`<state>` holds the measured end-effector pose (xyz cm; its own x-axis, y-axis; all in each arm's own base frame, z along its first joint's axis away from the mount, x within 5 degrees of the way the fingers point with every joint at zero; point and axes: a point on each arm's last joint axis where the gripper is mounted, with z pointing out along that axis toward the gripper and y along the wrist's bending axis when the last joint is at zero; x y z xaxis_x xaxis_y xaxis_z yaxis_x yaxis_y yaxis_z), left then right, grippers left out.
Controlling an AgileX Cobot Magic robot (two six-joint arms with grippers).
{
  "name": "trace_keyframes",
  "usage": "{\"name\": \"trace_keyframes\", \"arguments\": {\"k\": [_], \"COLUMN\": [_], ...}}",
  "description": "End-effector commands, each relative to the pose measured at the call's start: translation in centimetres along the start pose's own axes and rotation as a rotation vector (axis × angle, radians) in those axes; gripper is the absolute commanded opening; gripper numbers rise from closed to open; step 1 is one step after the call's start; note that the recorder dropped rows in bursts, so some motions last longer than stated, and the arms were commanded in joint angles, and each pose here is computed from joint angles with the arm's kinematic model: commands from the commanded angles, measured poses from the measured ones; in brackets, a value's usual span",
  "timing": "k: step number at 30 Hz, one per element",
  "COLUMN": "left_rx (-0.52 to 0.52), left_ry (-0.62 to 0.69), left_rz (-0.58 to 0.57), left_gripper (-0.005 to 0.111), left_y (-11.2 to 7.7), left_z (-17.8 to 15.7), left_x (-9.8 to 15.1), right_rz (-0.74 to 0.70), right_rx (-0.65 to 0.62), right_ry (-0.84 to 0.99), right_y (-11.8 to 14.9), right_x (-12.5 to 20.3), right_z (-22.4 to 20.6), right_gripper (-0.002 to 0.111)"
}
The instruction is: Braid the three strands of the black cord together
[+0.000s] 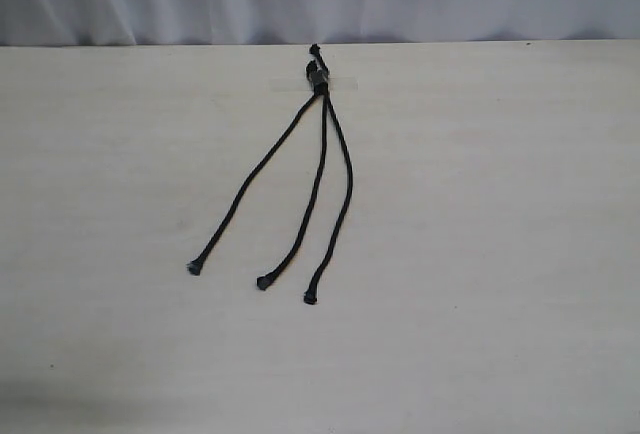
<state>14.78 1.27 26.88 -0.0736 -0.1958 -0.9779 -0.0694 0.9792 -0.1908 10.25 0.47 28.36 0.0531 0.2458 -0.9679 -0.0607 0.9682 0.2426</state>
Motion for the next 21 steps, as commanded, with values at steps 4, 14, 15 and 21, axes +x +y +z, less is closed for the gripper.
{"name": "trace_keyframes", "arguments": {"k": [4,14,15,21], "left_rx": [0.051,0.327,0.353,0.461], "left_ry": [0.338,0.608,0.628,0.745], "left_rz": [0.028,0.172,0.192,0.333], "left_gripper": [0.0,0.0,0.0,0.0], "left_y": [-0.6,-7.5,-8.4,-13.9], "left_z": [5.7,10.7,11.2,11.4], "left_x": [3.3,8.5,9.0,11.9], "right_rz": [-0.007,-0.001,-0.001,-0.001], "right_rx": [0.116,0.2,0.202,0.206], "right_ry": [0.426,0.749,0.759,0.776], "right_y": [-0.9,-2.1,-2.2,-2.2], "right_x": [3.0,7.5,7.7,8.0], "right_z": [5.6,9.9,10.1,10.3], "right_gripper": [0.004,0.004,0.004,0.004]}}
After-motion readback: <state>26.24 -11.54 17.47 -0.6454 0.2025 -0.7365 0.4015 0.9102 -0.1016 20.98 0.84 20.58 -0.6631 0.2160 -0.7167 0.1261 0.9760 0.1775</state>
